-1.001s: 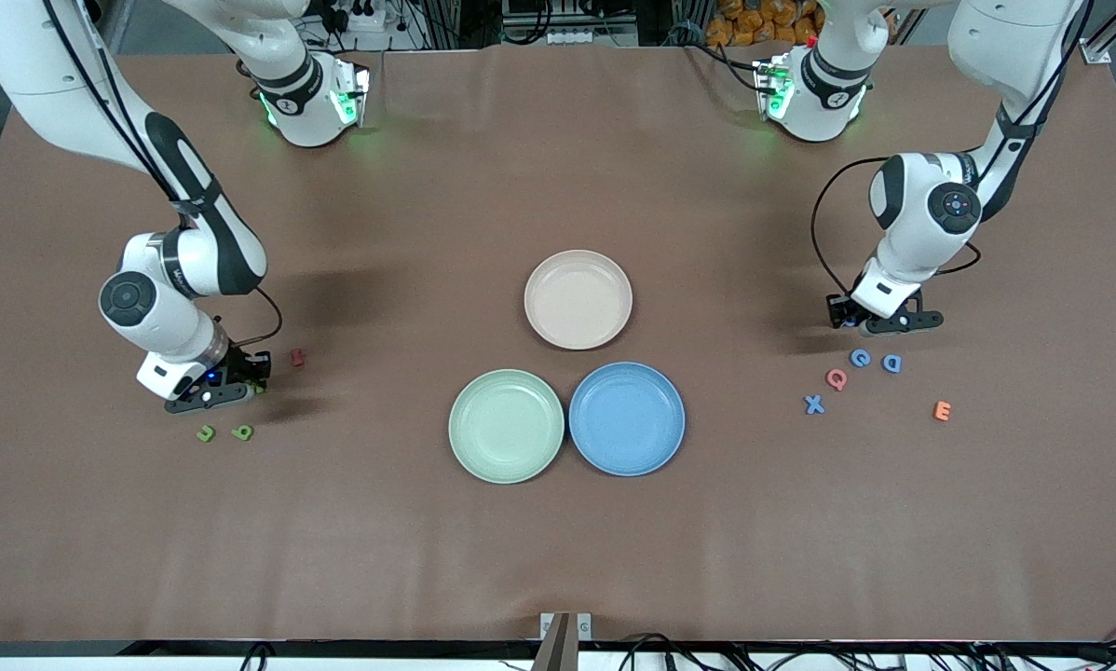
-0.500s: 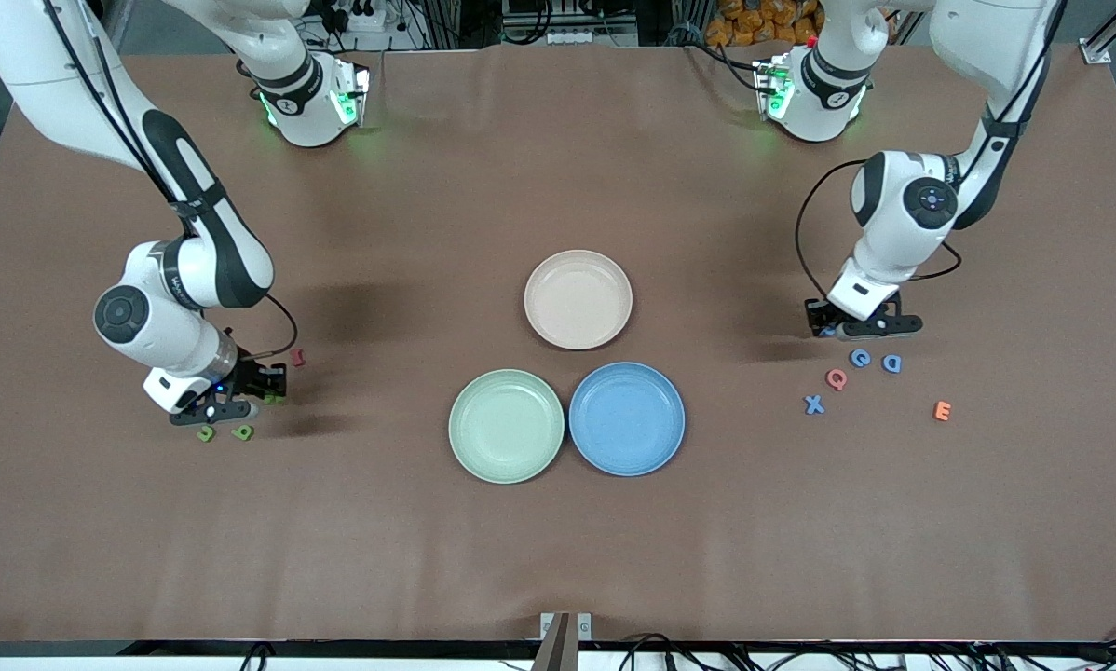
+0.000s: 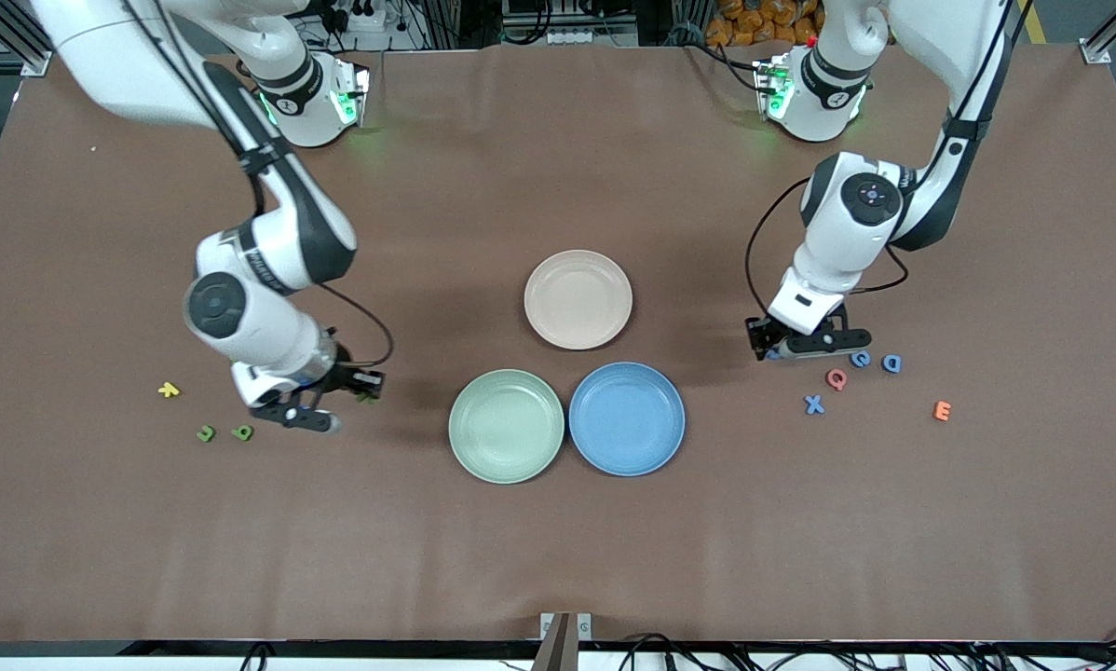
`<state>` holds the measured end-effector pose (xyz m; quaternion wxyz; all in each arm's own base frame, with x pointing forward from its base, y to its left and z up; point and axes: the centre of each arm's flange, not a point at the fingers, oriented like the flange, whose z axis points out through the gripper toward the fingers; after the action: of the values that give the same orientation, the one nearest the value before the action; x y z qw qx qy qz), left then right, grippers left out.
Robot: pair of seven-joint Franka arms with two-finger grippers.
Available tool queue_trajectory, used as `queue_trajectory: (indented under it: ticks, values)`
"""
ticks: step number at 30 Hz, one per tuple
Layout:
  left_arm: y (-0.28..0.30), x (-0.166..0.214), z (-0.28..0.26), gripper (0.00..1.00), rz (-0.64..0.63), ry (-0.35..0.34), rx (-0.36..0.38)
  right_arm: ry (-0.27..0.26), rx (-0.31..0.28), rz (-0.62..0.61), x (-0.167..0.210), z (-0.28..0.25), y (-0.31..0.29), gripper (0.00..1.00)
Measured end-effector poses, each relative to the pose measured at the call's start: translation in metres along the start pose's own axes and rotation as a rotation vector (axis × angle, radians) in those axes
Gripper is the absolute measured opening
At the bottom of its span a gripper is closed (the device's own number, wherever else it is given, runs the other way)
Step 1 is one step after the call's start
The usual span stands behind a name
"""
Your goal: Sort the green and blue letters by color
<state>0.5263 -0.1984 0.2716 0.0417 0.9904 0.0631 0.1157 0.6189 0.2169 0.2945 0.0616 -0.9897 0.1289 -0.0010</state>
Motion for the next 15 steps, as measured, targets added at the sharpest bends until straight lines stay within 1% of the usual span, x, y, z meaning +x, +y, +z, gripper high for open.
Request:
queue_trajectory:
  ticks: [3,8,12,15]
  values:
    - [0.03,0.011,-0.002,0.39,-0.027,0.005,-0.011,-0.002,0.008,0.058,-0.018,0.003,-0.033,0.33]
    - [0.079,0.011,0.012,0.39,-0.068,0.008,-0.026,-0.004,0.03,0.145,-0.043,0.007,-0.086,0.33]
    - [0.109,0.006,0.03,0.39,-0.096,0.008,-0.026,-0.008,0.047,0.199,-0.054,0.012,-0.116,0.33]
    - [0.128,0.005,0.045,0.39,-0.111,0.009,-0.025,-0.01,0.058,0.23,-0.054,0.016,-0.128,0.33]
